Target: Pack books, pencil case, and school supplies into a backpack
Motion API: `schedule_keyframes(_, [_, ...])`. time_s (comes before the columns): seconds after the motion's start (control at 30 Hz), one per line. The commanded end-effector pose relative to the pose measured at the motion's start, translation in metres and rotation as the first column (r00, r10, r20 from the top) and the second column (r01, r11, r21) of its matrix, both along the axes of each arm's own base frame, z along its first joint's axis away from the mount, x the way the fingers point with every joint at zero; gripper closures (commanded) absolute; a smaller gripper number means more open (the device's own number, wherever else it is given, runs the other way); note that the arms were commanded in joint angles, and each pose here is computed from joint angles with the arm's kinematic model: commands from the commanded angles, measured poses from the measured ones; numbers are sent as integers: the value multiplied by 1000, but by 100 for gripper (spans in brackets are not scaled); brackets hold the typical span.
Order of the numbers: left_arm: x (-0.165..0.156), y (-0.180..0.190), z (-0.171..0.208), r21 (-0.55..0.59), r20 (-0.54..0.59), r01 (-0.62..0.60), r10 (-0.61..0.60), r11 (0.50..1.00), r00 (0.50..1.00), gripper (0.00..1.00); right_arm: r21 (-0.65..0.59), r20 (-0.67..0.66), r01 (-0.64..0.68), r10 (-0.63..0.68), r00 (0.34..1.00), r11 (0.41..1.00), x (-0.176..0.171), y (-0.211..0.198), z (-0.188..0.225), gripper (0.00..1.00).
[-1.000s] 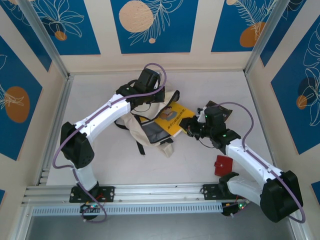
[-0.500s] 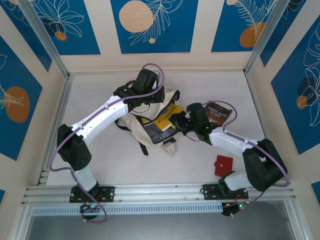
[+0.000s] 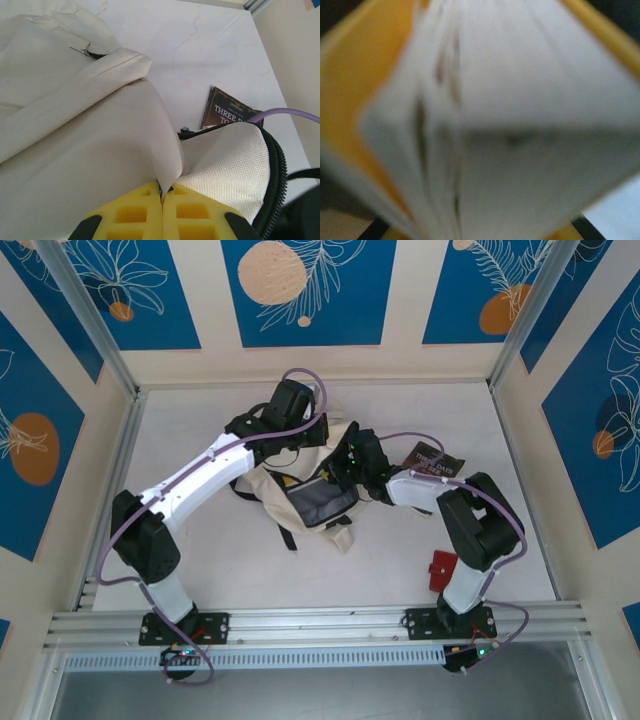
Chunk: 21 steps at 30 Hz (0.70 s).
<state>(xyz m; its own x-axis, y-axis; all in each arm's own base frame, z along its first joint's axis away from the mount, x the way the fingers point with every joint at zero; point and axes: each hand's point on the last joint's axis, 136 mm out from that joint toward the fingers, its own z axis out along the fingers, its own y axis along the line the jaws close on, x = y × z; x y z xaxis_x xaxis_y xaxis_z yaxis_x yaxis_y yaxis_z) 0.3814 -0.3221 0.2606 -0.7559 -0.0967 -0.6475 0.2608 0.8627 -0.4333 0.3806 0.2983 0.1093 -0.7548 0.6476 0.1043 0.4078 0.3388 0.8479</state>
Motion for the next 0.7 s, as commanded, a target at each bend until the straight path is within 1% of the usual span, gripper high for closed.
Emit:
schedule_keyframes(0.0, [-5, -8, 47, -113, 96, 22, -11, 993, 995, 100, 12, -71, -27, 28, 997, 1000, 1, 14, -15, 83])
schedule_keyframes(0.1, [-6, -6, 48, -126, 97, 12, 0, 992, 995, 100, 27, -88, -19, 22, 996, 999, 5, 21, -21, 78])
schedule_keyframes(0.17, [-6, -4, 49, -128, 99, 8, 5, 992, 995, 100, 31, -85, -28, 30, 996, 999, 7, 25, -23, 72])
schedule_keyframes(0.27, [-5, -2, 49, -129, 100, 4, 9, 992, 995, 100, 58, -61, -91, 94, 994, 994, 8, 37, -18, 64])
schedule_keyframes(0.37, [-5, -1, 48, -128, 100, 1, 12, 992, 995, 100, 84, -64, -151, 156, 986, 985, 3, 48, -15, 62])
schedule_keyframes(0.5, [-3, 3, 44, -126, 97, -14, 26, 992, 995, 100, 101, -49, -175, 181, 982, 979, 0, 52, -8, 61])
schedule_keyframes(0.53, [-3, 4, 44, -127, 99, -16, 29, 992, 995, 100, 100, -44, -178, 183, 982, 979, 0, 51, -7, 60])
schedule_keyframes(0.57, [-3, 4, 43, -127, 97, -17, 30, 992, 995, 100, 100, -41, -180, 185, 982, 979, 0, 50, -4, 57])
schedule_keyframes(0.67, [-3, 7, 43, -125, 95, -23, 35, 992, 995, 100, 76, -45, -183, 186, 981, 980, -6, 43, 0, 39])
